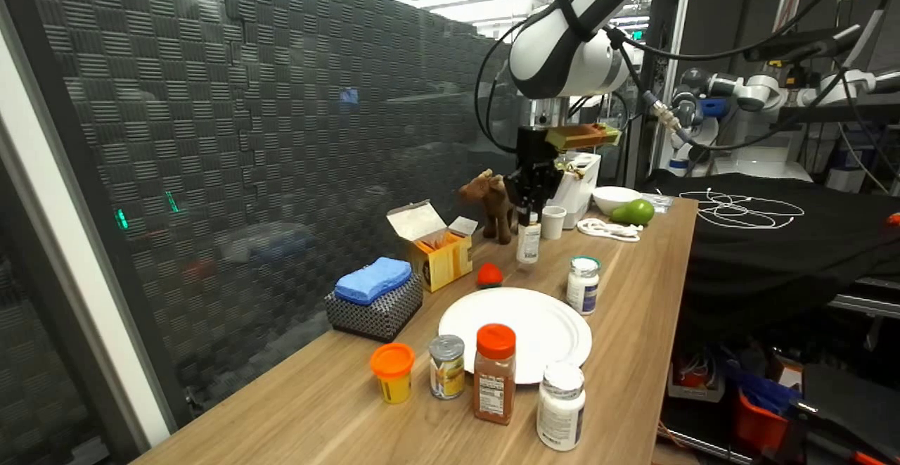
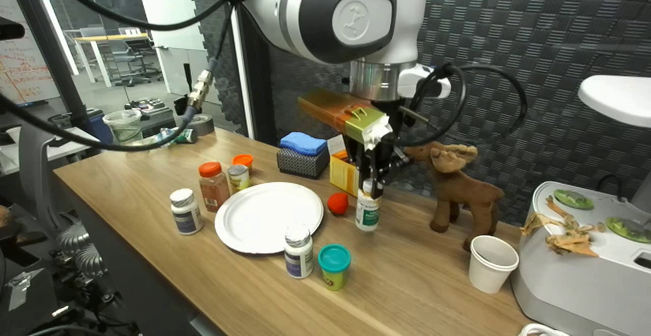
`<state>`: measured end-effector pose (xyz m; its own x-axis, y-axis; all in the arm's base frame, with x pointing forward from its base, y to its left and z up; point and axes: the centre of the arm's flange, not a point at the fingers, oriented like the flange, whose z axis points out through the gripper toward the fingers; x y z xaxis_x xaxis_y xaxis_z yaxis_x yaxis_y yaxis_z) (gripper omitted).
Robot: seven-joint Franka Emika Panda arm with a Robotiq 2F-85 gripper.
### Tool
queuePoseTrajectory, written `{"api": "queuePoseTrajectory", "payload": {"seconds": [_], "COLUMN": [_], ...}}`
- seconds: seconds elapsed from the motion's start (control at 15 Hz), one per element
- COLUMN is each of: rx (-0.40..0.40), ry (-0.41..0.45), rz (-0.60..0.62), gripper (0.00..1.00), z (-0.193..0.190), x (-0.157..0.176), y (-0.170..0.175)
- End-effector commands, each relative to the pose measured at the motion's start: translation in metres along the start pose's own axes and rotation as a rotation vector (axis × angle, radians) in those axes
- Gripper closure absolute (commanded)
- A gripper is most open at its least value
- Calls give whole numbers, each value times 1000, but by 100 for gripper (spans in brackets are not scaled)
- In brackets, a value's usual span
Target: Put the bottles and the orange plushie surrounding the white plate on the white plate
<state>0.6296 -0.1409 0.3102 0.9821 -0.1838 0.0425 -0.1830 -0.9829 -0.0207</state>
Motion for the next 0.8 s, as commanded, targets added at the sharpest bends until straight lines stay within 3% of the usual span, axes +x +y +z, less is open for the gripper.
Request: {"api": "queuePoseTrajectory", "payload": {"seconds": [0.0, 0.27, 0.73], "rx": [-5, 22, -53], "ry": [31, 4, -79], "rz": [-17, -94, -230], "gripper": [93, 93, 93], "z": [-62, -86, -43], "x": [-16, -38, -50], "y": [-32, -77, -133]}}
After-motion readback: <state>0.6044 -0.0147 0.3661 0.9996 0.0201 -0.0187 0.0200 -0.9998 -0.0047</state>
